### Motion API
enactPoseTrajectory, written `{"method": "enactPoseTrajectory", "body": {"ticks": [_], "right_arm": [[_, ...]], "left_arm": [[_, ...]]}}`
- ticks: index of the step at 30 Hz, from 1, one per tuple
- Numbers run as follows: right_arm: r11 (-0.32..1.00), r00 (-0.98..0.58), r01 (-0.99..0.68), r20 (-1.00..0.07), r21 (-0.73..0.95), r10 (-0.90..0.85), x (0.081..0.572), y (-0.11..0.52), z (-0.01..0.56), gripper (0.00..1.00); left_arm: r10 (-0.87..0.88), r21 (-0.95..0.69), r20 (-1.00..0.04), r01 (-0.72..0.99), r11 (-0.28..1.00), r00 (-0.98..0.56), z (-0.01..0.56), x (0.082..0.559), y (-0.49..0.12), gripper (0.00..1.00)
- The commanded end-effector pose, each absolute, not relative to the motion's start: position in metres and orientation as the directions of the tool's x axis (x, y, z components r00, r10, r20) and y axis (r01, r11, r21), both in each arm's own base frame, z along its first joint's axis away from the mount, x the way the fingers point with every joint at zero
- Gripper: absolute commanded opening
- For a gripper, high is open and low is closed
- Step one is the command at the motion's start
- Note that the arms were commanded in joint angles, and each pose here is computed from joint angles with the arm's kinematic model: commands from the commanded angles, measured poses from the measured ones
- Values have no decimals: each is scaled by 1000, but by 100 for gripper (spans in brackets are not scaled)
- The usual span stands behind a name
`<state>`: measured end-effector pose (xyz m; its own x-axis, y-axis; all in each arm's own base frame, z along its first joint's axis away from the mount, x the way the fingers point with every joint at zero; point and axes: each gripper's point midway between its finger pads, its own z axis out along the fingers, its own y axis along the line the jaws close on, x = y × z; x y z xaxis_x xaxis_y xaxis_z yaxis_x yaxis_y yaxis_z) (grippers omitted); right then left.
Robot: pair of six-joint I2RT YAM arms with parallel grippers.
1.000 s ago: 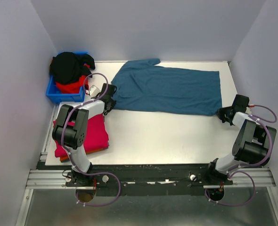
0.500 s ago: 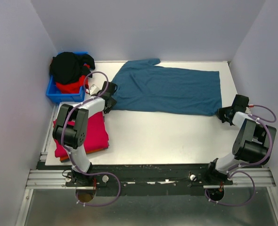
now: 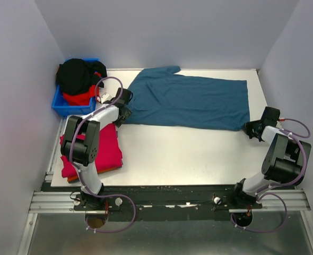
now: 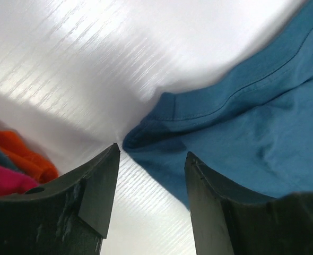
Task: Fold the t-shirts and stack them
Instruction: Fold the flattened tshirt in 1/3 of the way
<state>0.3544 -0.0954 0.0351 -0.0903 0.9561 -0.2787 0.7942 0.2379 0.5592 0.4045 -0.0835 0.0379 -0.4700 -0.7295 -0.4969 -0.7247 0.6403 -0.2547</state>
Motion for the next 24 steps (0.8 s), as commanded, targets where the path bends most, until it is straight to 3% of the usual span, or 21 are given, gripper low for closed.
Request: {"method": "enactPoseTrajectory", "body": {"ticks": [1, 6, 13, 14, 17, 21, 24], "right_arm": [[238, -93, 786, -271, 570, 958, 359, -97, 38, 1], [236, -93, 787, -269, 570, 959, 359, -97, 37, 1], [231, -91, 788, -262, 571, 961, 358, -97, 36, 1], [232, -92, 788, -264, 570, 960, 358, -97, 37, 1], [231, -91, 788, -264, 571, 960, 357, -98, 37, 1], [235, -92, 786, -268, 571, 959, 357, -98, 38, 1], [249, -103, 777, -273, 579, 957, 359, -98, 41, 0]], "left_arm": [[-713, -213, -517, -736, 643, -474, 32, 409, -77, 61], [-710, -200, -517, -739, 643, -478, 26, 409, -76, 51], [-693, -119, -526, -765, 634, -493, 16, 402, -67, 49], [-691, -117, -524, -762, 637, -498, 15, 403, -67, 46], [-672, -150, -522, -719, 678, -525, 10, 410, -75, 24], [-664, -277, -565, -645, 712, -490, 29, 421, -81, 1], [-639, -271, -611, -635, 723, -467, 54, 428, -75, 0]]}}
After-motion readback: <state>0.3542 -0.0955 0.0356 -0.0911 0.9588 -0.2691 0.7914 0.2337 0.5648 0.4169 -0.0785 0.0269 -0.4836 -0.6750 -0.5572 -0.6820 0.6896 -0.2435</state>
